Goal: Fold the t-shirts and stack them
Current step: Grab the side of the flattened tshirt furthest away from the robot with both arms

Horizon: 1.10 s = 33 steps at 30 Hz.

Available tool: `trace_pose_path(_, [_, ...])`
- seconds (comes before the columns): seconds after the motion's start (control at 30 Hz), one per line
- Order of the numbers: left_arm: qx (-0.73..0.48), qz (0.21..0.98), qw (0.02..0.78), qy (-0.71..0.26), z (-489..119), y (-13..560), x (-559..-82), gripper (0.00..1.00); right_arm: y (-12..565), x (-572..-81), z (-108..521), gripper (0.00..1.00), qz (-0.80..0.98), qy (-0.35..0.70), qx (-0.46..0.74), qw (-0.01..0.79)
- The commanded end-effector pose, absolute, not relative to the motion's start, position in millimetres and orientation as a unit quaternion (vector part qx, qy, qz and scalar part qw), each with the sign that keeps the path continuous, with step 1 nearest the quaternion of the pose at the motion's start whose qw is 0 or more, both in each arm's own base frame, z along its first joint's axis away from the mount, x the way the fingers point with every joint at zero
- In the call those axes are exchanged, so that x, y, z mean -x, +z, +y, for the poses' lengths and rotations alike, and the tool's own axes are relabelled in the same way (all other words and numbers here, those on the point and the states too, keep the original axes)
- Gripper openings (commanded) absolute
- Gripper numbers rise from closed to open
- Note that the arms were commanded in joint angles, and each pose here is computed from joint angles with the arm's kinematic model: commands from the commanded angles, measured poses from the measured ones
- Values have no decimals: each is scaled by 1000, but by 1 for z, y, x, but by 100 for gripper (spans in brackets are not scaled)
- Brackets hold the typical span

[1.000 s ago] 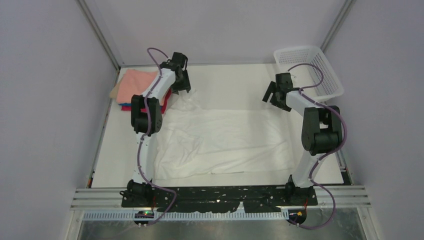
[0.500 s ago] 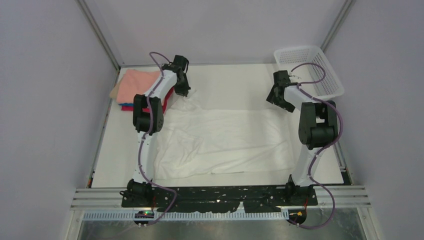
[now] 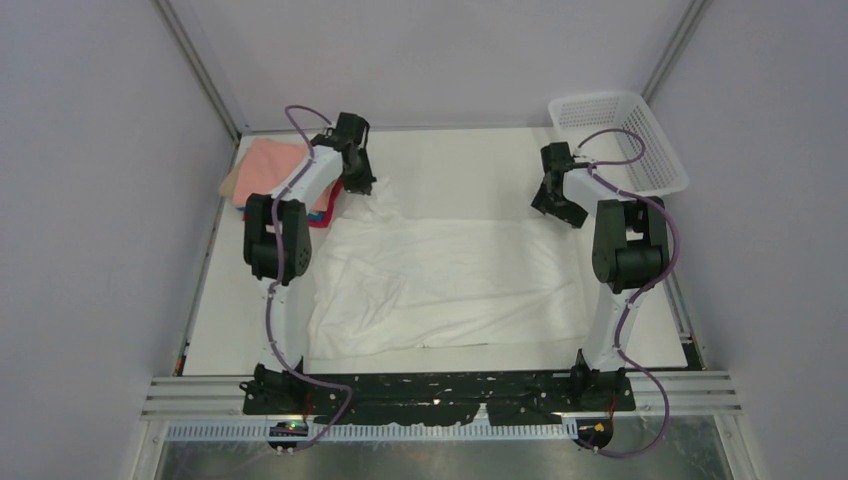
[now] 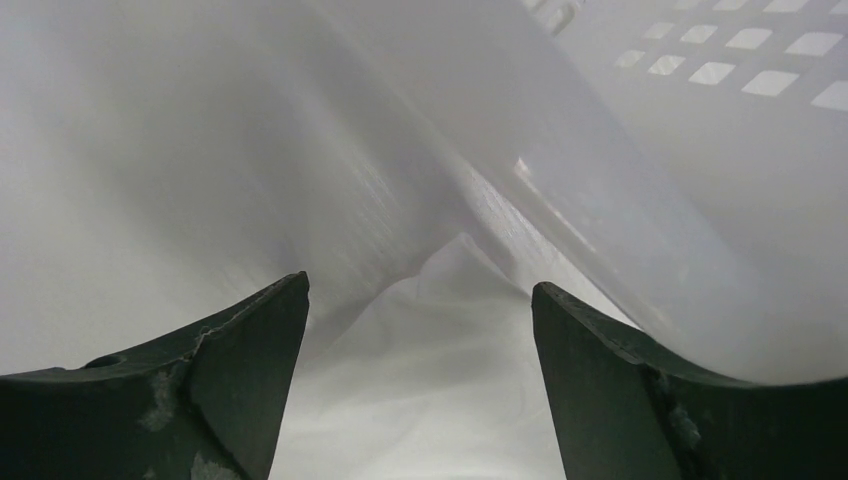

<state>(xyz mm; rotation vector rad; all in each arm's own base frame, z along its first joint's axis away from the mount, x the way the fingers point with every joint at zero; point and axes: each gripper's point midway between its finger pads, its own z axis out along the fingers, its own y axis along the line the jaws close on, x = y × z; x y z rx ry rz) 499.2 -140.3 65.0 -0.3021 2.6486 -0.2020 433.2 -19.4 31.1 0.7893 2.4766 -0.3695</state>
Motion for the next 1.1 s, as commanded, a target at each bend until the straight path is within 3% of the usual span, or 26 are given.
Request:
trace_pose_path(0.0, [101, 940, 309, -108, -141, 125, -507, 0, 26, -431, -27, 83, 908, -146, -307, 246])
trace_pose_path(0.23, [90, 931, 327, -134, -143, 143, -486, 0, 30, -436, -30, 59, 901, -151, -318, 253])
trace_pose_path(0.37, [87, 930, 329, -135, -141, 144, -477, 0, 28, -433, -31, 52, 902, -154, -319, 248])
trace_pose_path(0.57, [82, 927, 335, -150, -146, 151, -468, 0, 33, -434, -32, 31, 898, -154, -322, 257])
trace_pose_path(0.73, [78, 925, 340, -152, -147, 156, -460, 0, 39, -438, -32, 8, 895, -150, -322, 269])
trace_pose_path(1.07, [73, 920, 351, -159, -148, 164, -430, 0, 69, -429, -25, 6, 894, -124, -301, 308])
